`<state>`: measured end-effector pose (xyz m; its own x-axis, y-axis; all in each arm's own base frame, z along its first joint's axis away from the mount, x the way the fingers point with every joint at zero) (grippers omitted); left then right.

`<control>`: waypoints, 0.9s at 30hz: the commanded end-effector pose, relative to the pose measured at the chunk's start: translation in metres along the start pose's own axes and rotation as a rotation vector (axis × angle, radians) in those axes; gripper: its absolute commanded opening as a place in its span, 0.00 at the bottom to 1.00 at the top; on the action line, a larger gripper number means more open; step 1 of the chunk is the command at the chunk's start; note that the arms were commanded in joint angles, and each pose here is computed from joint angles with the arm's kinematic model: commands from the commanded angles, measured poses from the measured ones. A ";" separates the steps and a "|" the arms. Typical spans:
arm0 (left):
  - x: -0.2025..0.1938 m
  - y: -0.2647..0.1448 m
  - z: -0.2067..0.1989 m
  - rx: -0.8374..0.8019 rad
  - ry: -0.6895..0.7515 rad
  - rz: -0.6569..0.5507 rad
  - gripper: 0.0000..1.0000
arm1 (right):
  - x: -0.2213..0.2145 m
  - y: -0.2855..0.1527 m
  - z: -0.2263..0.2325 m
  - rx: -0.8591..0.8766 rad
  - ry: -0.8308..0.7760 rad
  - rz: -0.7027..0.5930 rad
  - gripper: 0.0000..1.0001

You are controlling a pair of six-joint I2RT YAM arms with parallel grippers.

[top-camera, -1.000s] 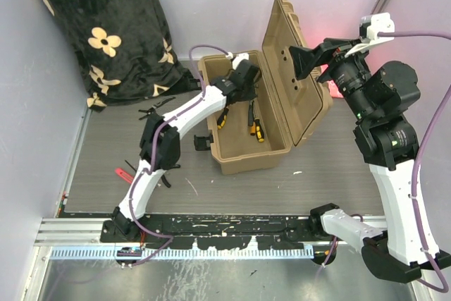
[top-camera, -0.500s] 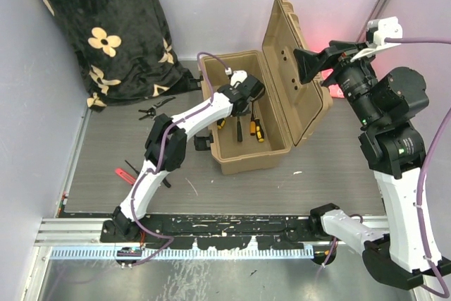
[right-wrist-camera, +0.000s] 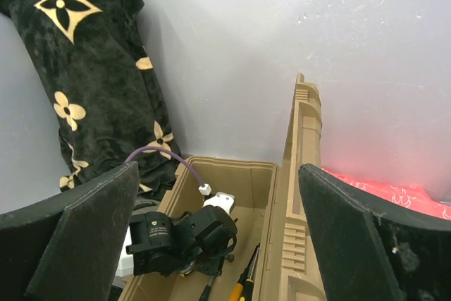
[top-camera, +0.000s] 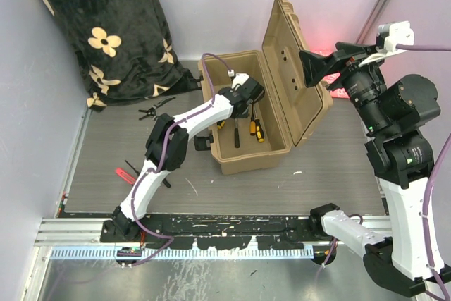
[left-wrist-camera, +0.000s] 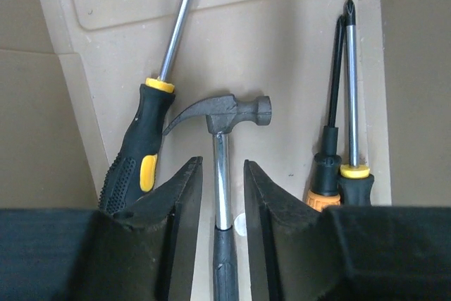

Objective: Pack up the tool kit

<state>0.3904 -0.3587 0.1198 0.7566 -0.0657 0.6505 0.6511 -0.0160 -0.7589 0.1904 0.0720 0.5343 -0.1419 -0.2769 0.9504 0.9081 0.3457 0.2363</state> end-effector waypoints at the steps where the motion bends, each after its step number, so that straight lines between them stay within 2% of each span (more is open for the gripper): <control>1: 0.036 -0.017 -0.001 -0.047 0.008 -0.117 0.32 | 0.022 -0.012 0.003 -0.004 -0.012 -0.077 1.00; 5: 0.100 -0.084 0.000 -0.160 -0.018 -0.302 0.33 | 0.022 -0.012 0.003 -0.007 -0.016 -0.078 1.00; 8: 0.154 -0.156 0.015 -0.254 -0.018 -0.533 0.38 | 0.021 -0.010 0.002 -0.005 -0.023 -0.074 1.00; 12: 0.207 -0.244 0.063 -0.286 -0.097 -0.875 0.56 | 0.019 -0.004 0.002 -0.003 -0.028 -0.071 1.00; 14: 0.220 -0.264 0.099 -0.247 -0.148 -0.976 0.66 | 0.018 0.000 0.001 0.000 -0.028 -0.069 1.00; 15: 0.221 -0.263 0.118 -0.212 -0.179 -0.988 0.71 | 0.017 0.002 0.001 0.002 -0.028 -0.067 1.00; 18: 0.221 -0.248 0.189 -0.101 -0.331 -0.930 0.82 | 0.011 0.010 0.000 0.006 -0.021 -0.052 1.00; 23: 0.171 -0.180 0.294 0.101 -0.631 -0.527 0.81 | -0.002 0.027 0.000 0.022 -0.006 -0.007 1.00; 27: 0.119 -0.146 0.330 0.187 -0.797 -0.291 0.78 | -0.009 0.039 0.000 0.037 0.012 0.003 1.00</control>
<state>0.4213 -0.0410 0.4227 0.0276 0.4711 0.8817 0.9457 0.2733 -0.1757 0.2224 0.0830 0.5220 -0.0854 -0.2564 0.9628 0.9162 0.3594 0.1770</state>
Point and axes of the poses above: each gripper's point midway between its finger pads, its own y axis out along the fingers, its own z axis along the line the jaws close on, x = y × z, the point moved 7 cm from there along -y, back along the fingers, and after that the axes turned 5 degrees about y, right-handed, at the moved point
